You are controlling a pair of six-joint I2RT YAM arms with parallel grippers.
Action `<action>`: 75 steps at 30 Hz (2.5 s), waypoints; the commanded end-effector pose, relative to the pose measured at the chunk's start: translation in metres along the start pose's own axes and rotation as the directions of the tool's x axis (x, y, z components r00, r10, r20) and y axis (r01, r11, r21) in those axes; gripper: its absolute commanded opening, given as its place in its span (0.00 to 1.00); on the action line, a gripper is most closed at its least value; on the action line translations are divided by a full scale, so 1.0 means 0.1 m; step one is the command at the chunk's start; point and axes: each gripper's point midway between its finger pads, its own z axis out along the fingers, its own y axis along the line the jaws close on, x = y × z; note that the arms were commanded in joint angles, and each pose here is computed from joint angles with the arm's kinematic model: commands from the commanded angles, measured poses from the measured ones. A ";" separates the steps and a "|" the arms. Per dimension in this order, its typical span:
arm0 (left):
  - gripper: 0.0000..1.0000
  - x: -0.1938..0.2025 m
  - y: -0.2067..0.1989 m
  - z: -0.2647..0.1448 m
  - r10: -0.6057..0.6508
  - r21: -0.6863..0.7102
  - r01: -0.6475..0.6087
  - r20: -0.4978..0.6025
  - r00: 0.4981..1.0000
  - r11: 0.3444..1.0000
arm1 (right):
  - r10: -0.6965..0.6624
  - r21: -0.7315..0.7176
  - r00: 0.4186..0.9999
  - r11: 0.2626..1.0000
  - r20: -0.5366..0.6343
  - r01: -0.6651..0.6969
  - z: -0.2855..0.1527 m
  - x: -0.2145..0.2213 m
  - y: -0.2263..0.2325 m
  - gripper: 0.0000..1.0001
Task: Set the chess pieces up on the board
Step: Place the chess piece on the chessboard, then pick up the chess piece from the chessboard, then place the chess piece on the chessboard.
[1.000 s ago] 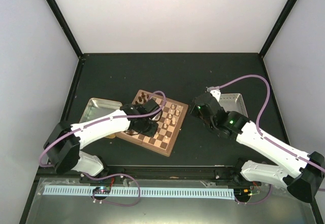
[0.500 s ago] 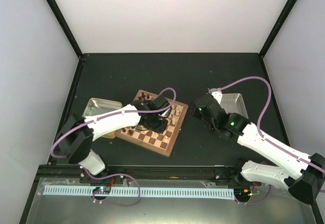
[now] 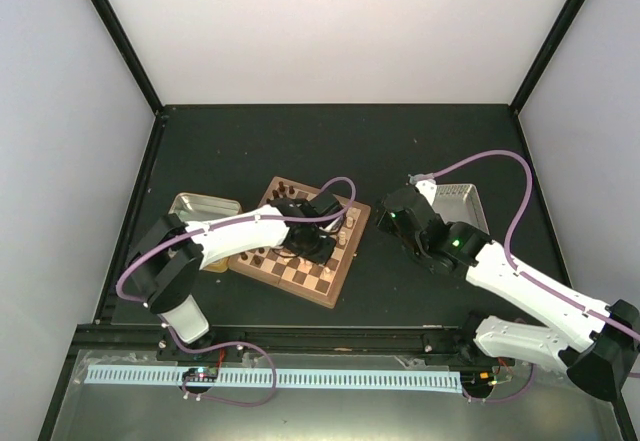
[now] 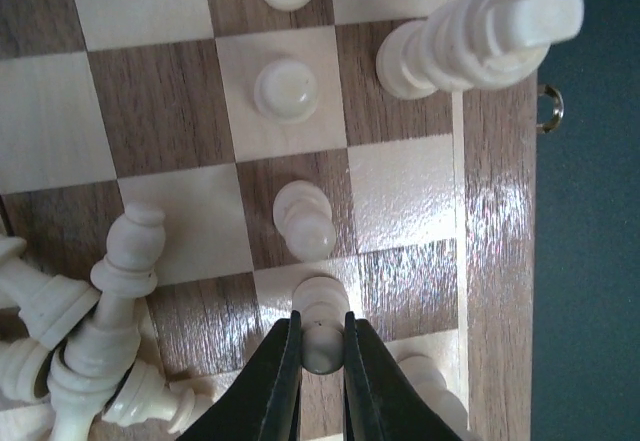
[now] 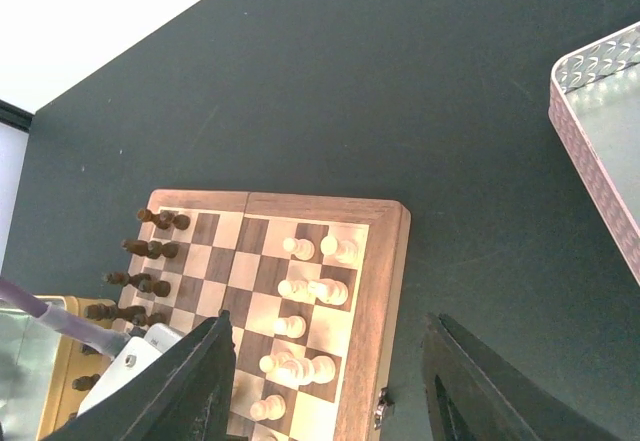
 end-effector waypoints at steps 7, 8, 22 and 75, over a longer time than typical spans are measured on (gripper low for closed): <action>0.27 -0.14 -0.08 -0.13 0.029 -0.009 -0.029 0.062 0.998 1.000 | 0.022 0.000 0.999 1.000 0.031 -0.022 0.02 -0.05 0.00 0.52; 0.27 -0.15 -0.09 -0.17 0.029 -0.005 -0.029 0.068 0.997 1.000 | 0.022 0.000 0.999 1.000 0.031 -0.022 0.02 -0.05 0.00 0.52; 0.32 0.02 0.09 -0.36 0.003 -0.061 0.002 0.070 0.998 0.998 | 0.021 -0.004 1.000 1.000 0.019 -0.021 0.04 -0.01 0.00 0.52; 0.02 0.60 -0.27 -0.19 0.038 0.003 -0.038 -0.026 0.999 0.999 | 0.023 0.038 0.999 0.999 0.030 -0.024 0.10 -0.01 -0.05 0.51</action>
